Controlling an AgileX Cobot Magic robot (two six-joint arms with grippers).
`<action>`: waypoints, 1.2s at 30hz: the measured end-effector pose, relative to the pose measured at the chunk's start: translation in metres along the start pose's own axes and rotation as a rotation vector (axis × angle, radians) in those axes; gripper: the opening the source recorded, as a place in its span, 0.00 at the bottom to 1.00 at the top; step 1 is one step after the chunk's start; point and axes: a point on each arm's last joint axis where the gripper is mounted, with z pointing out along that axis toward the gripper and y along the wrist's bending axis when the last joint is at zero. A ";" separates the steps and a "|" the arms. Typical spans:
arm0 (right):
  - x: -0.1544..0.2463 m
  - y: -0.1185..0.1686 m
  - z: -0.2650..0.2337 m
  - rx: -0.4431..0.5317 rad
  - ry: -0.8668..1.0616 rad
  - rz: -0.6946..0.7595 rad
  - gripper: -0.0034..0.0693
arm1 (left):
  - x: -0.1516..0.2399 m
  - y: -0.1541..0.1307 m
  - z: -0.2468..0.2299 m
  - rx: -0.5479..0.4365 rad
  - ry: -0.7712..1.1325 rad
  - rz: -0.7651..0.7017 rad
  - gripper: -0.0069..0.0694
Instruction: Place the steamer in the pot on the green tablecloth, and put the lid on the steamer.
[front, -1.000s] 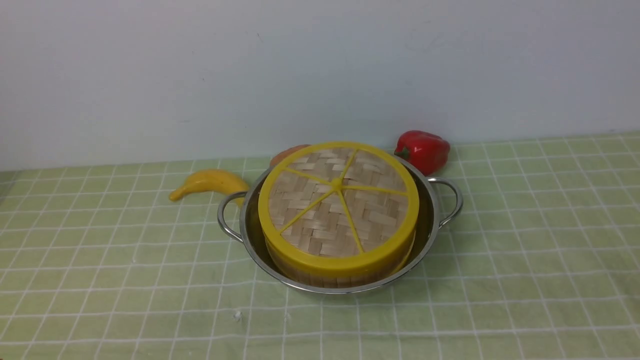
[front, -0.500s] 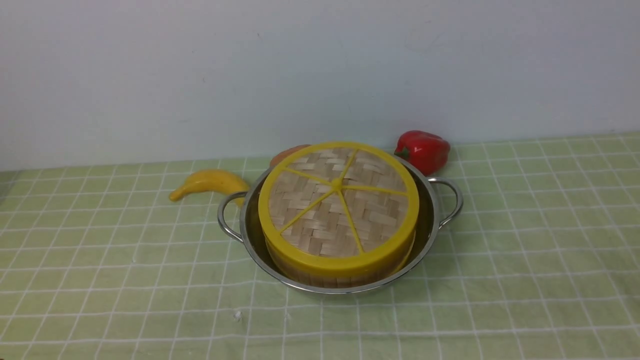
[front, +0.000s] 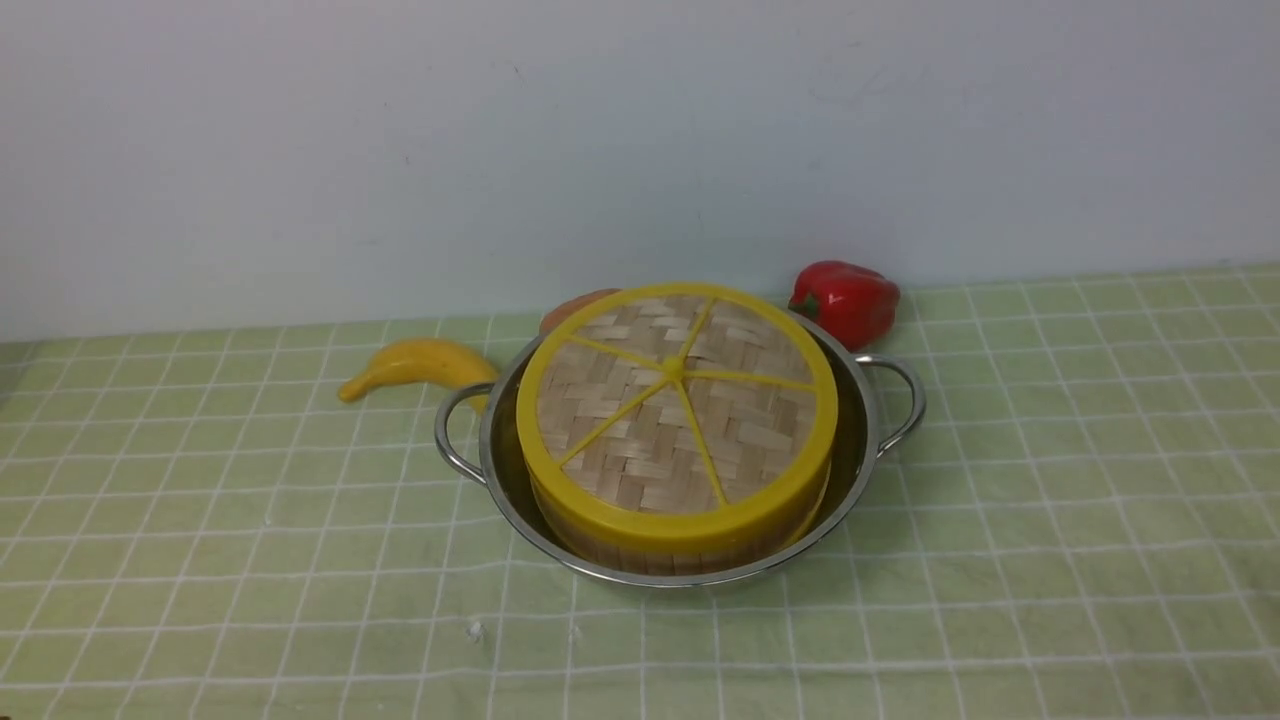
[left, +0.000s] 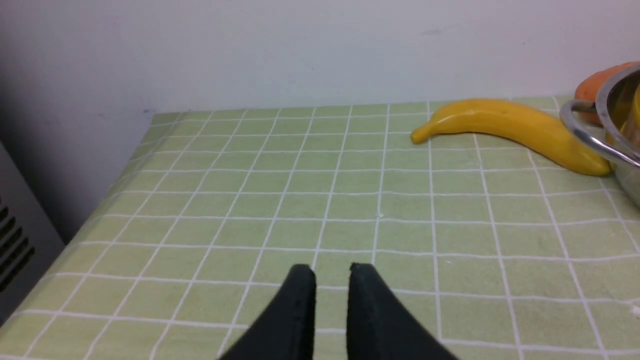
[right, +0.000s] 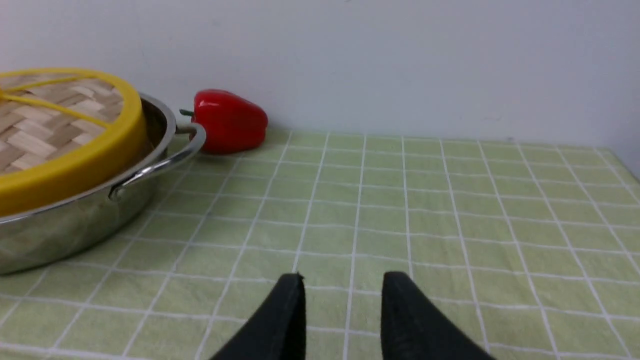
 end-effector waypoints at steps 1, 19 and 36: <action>0.000 0.000 0.000 0.000 0.001 0.002 0.38 | 0.000 0.000 0.000 0.000 0.000 0.000 0.22; 0.000 0.000 0.000 0.000 0.004 0.005 0.38 | 0.000 0.000 0.000 0.000 0.000 0.000 0.25; 0.000 0.000 0.000 0.000 0.004 0.006 0.38 | 0.000 0.000 0.000 0.000 0.000 0.000 0.28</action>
